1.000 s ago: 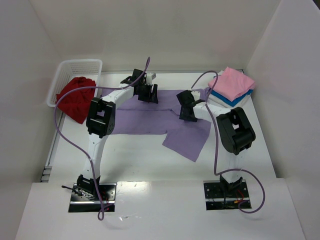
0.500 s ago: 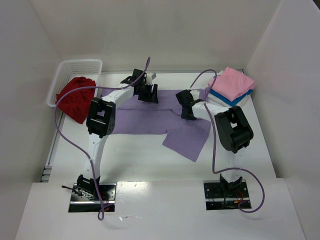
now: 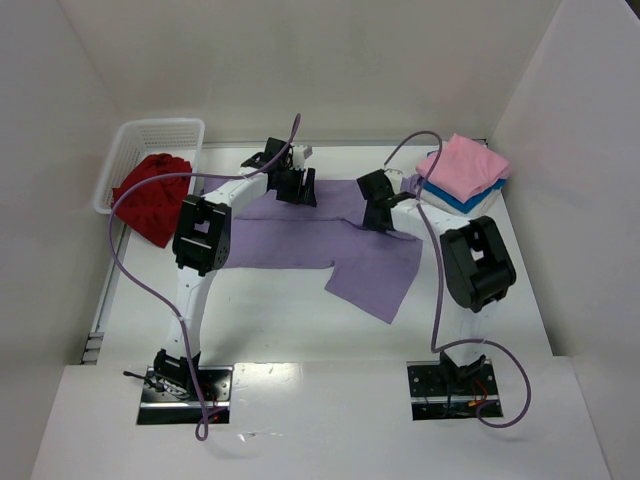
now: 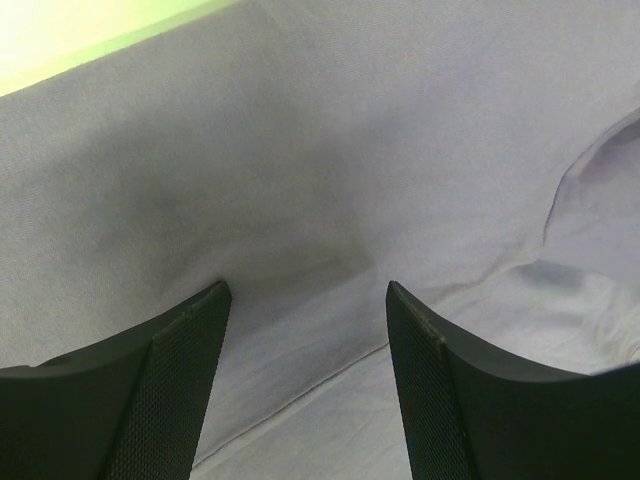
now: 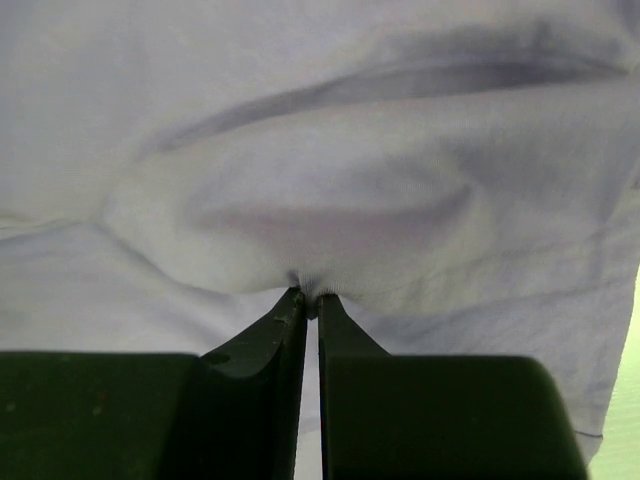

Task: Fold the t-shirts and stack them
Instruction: Fold the flattened tshirt in 1/3 of the way

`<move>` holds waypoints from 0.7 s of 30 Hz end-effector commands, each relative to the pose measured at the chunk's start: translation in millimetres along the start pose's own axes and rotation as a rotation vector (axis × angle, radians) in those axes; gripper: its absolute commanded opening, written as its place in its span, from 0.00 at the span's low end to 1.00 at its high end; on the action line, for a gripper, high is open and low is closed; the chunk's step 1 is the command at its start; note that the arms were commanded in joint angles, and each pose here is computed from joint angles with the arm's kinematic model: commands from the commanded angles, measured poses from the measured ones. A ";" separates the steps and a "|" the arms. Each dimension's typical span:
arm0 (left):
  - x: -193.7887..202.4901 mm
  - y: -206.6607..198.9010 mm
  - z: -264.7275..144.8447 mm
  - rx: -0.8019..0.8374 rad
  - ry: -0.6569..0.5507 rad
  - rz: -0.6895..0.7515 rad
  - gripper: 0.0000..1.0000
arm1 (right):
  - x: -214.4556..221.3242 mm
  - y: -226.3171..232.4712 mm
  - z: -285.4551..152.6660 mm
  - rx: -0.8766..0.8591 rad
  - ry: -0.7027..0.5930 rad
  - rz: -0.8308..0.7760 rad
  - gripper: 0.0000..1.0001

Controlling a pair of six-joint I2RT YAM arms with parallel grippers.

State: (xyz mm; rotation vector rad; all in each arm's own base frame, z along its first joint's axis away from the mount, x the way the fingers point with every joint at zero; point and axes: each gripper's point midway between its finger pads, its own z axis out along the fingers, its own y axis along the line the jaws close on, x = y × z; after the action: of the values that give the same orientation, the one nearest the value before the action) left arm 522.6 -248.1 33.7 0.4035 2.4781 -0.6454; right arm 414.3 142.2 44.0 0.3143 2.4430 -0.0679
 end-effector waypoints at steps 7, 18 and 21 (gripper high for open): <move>63.3 22.2 31.4 -0.026 0.174 -0.033 0.73 | -68.0 0.5 -62.1 -0.255 -0.074 0.195 0.14; 61.6 21.5 30.1 -0.026 0.174 -0.033 0.73 | -17.9 -13.5 -20.0 -0.175 0.082 0.119 0.52; 61.6 21.5 30.1 -0.026 0.174 -0.033 0.73 | -21.1 -15.1 -22.1 -0.171 0.069 0.109 0.54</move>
State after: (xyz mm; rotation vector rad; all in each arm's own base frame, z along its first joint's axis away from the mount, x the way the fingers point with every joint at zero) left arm 524.1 -249.7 34.1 0.4281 2.4694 -0.6521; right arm 412.2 125.9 67.2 0.4057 2.4899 0.2058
